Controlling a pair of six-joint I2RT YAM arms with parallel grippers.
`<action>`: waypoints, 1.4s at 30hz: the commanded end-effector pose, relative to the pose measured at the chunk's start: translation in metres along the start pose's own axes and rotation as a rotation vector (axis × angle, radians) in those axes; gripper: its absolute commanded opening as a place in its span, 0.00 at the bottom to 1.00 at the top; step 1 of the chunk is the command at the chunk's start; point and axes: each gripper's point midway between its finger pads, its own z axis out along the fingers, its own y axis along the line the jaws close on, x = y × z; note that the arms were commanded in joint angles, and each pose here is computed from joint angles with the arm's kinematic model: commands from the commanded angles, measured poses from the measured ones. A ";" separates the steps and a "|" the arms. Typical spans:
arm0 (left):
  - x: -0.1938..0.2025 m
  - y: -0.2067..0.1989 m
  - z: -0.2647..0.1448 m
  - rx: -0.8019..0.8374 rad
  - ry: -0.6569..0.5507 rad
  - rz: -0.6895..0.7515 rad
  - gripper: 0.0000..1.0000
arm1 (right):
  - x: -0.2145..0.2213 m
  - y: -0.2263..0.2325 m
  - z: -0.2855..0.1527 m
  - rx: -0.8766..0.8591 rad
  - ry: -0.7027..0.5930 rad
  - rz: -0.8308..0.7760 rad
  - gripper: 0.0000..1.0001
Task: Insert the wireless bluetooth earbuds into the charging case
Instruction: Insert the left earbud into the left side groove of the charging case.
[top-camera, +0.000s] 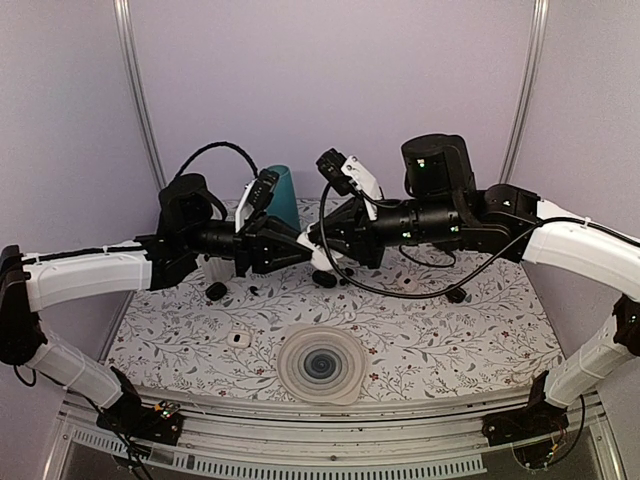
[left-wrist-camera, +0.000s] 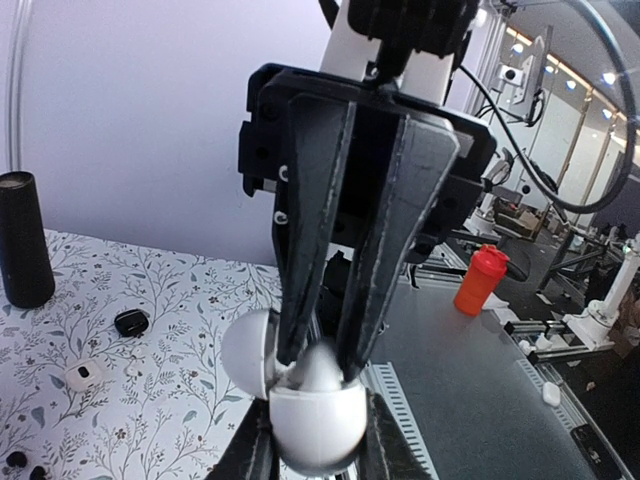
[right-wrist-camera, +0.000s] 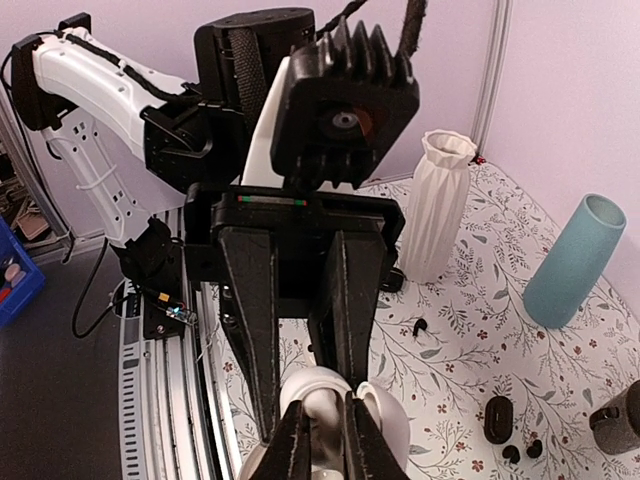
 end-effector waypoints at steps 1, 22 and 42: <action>-0.025 -0.020 -0.002 0.027 -0.071 0.096 0.00 | 0.010 -0.003 0.008 0.031 0.044 -0.004 0.15; -0.018 -0.002 -0.009 -0.091 -0.093 0.075 0.00 | -0.031 0.006 -0.015 0.004 -0.090 0.018 0.15; -0.018 -0.002 -0.010 -0.092 -0.095 0.072 0.00 | -0.031 0.002 -0.013 0.020 -0.088 0.044 0.04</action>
